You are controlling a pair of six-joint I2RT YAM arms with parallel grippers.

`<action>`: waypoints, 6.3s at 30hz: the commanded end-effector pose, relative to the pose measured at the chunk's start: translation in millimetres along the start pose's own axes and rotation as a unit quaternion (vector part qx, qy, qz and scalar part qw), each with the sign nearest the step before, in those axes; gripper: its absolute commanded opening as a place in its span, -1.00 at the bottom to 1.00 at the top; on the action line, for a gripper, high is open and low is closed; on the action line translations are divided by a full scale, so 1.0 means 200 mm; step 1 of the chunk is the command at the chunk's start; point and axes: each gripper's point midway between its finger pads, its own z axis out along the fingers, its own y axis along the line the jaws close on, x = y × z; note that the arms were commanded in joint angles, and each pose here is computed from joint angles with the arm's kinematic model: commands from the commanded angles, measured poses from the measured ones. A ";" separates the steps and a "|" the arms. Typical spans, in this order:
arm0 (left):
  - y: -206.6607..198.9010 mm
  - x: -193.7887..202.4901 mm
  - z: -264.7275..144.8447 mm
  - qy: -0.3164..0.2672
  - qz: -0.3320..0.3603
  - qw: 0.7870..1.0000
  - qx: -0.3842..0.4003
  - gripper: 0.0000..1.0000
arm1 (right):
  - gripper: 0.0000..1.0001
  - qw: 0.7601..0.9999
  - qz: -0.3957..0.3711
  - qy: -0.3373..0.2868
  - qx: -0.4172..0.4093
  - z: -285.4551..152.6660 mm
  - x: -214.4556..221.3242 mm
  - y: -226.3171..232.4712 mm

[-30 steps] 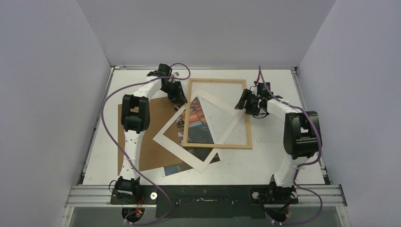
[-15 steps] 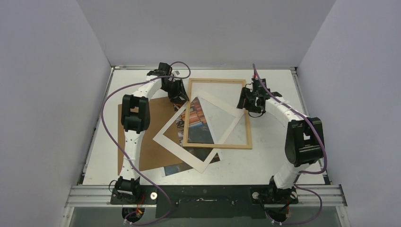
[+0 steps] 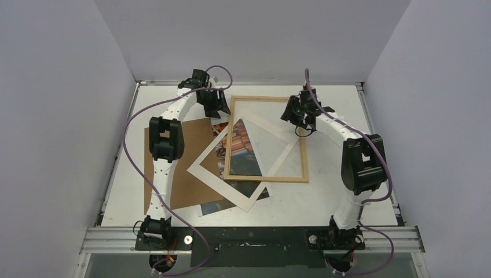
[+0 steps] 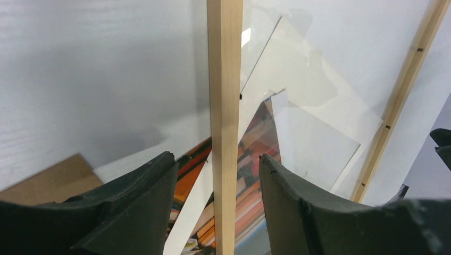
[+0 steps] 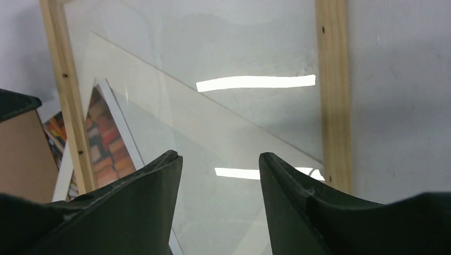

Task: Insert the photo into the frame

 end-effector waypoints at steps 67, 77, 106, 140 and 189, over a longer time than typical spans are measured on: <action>-0.25 -0.18 -0.30 -0.093 0.060 0.994 0.027 0.43 | 0.69 0.990 0.018 0.089 0.112 -0.01 0.05 -0.34; -0.17 0.12 -0.29 -0.046 0.028 0.999 0.000 0.47 | 0.69 0.983 0.030 0.166 0.067 -0.10 0.28 -0.31; -0.15 0.54 -0.16 0.044 0.060 0.997 -0.022 0.17 | 0.37 0.966 -0.031 0.243 -0.082 -0.50 0.86 -0.03; -0.22 -0.51 0.22 -0.211 0.087 0.973 0.022 0.47 | 0.65 0.999 0.028 -0.031 0.013 0.39 -0.39 -0.21; -0.26 -0.17 0.17 -0.114 0.100 0.988 0.002 -0.31 | 0.06 0.985 -0.133 0.022 -0.110 0.40 -0.36 0.24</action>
